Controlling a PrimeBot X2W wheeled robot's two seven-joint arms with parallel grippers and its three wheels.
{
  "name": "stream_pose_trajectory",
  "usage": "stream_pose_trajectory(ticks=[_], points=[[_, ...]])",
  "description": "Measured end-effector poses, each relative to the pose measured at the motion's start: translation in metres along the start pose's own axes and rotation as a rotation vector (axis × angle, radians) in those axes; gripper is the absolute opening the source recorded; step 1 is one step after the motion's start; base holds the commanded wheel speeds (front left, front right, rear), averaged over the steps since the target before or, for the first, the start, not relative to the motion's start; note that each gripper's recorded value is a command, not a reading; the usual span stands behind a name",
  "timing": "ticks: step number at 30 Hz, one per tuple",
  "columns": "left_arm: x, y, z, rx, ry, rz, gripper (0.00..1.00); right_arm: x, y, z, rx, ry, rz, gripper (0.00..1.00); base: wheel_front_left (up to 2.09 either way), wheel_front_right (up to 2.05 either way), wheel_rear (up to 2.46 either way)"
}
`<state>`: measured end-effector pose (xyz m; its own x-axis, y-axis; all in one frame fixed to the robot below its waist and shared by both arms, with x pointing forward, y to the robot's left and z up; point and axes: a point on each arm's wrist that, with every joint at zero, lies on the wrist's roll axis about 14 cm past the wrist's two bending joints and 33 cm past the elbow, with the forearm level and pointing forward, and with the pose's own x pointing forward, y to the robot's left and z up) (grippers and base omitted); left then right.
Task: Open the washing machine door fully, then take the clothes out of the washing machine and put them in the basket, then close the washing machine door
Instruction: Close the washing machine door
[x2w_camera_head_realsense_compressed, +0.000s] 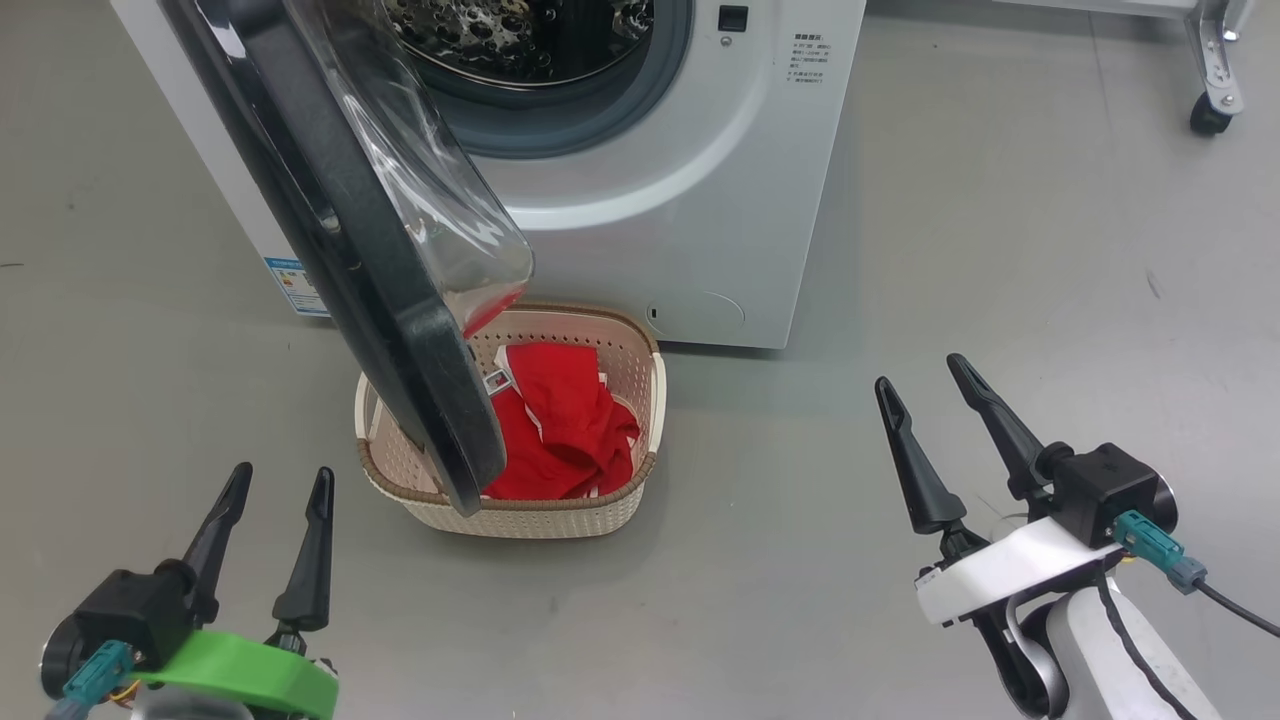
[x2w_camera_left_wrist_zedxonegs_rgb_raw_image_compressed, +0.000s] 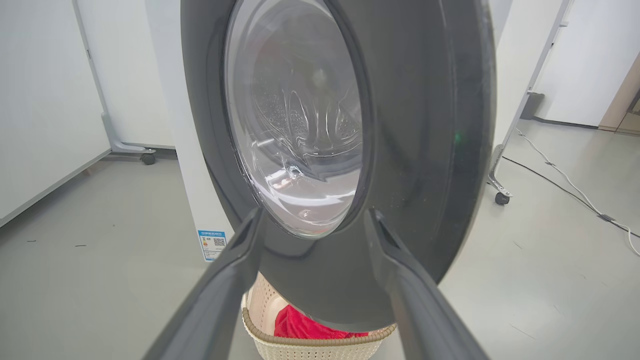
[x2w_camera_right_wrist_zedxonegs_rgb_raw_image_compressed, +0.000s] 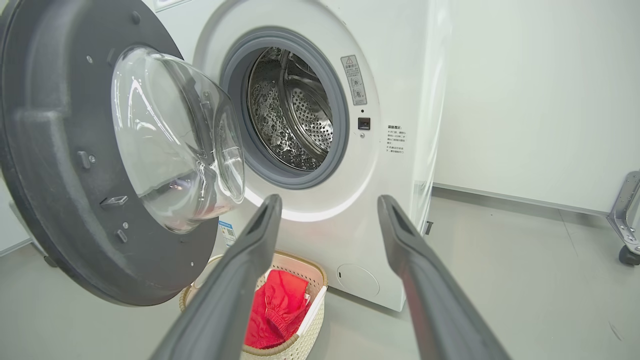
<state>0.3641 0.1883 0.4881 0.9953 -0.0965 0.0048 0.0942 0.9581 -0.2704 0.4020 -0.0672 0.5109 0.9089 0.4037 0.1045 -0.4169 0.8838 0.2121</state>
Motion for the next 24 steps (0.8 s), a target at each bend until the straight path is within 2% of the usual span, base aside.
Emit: stream_pose_trajectory(ticks=[24], points=[[-0.005, 0.003, -0.01, -0.003, 0.017, 0.019, 1.0, -0.002, 0.003, -0.001, -0.002, 0.002, 0.004, 1.0, 0.0, 0.0, 0.0]])
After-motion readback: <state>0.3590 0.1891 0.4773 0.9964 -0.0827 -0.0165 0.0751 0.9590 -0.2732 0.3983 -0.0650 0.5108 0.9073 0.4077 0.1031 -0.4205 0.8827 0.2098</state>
